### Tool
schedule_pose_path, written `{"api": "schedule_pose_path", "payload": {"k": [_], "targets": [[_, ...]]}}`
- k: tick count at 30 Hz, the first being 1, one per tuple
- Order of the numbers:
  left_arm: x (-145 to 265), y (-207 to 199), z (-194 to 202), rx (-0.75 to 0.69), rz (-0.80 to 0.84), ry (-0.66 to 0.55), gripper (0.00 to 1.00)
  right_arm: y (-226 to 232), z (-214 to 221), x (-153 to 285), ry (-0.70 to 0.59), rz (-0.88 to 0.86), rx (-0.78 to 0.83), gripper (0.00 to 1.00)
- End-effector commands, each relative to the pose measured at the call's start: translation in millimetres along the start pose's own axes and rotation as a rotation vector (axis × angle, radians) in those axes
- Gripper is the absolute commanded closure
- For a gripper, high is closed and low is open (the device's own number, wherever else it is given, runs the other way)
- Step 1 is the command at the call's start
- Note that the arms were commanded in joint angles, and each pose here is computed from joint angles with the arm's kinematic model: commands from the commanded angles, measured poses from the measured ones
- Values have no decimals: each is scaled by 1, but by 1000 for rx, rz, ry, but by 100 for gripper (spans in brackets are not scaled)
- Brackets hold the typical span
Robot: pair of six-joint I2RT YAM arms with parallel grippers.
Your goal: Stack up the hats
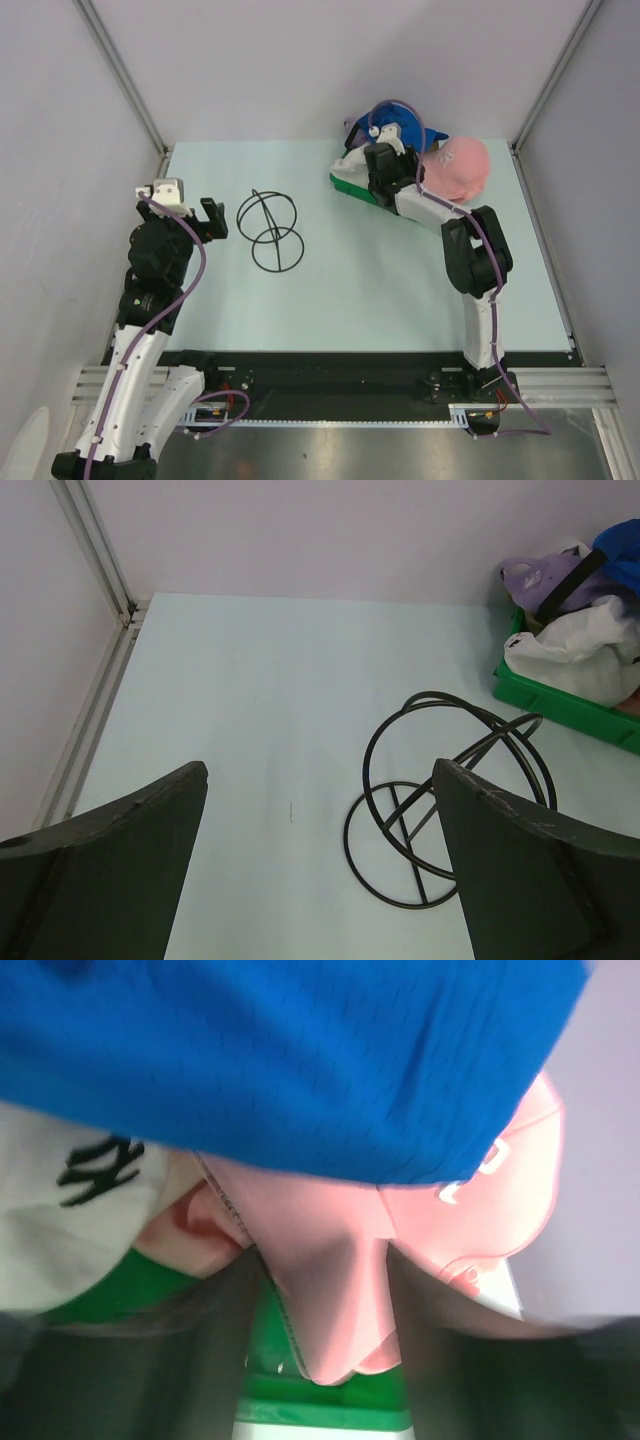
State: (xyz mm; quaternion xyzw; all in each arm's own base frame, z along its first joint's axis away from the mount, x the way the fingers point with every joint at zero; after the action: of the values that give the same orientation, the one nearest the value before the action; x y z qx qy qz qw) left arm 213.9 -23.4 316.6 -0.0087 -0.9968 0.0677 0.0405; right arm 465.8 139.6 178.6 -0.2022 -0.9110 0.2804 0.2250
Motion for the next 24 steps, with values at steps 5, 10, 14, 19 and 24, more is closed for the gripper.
{"api": "schedule_pose_path", "payload": {"k": [5,10,14,19,24], "targets": [[1,0,-3,-16,3,-20,0,-34,-37,10,-66,114,-43,96],[2,1,-3,-17,-6,-23,0,-63,-48,29,-84,124,-66,100],[2,2,-2,-17,-12,-28,0,-100,-53,55,-74,126,-66,100],[-1,4,3,-18,-33,-24,0,-143,-55,84,-63,181,-75,100],[-13,7,12,-21,-87,65,0,-187,-66,132,-99,159,-112,100]]}}
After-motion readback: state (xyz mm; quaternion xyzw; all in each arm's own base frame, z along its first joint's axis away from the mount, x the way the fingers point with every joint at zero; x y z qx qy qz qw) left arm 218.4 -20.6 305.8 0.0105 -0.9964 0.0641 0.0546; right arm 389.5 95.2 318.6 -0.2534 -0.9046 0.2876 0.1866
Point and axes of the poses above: each gripper's point midway between its finger pads, its own x axis back along the fingers, its own y axis along the line the jaws close on, z = x × y, the point moved 8 cm from there along x, back along the fingers, and after that the axes turned 4 degrees about x, right-handed, at the moved point
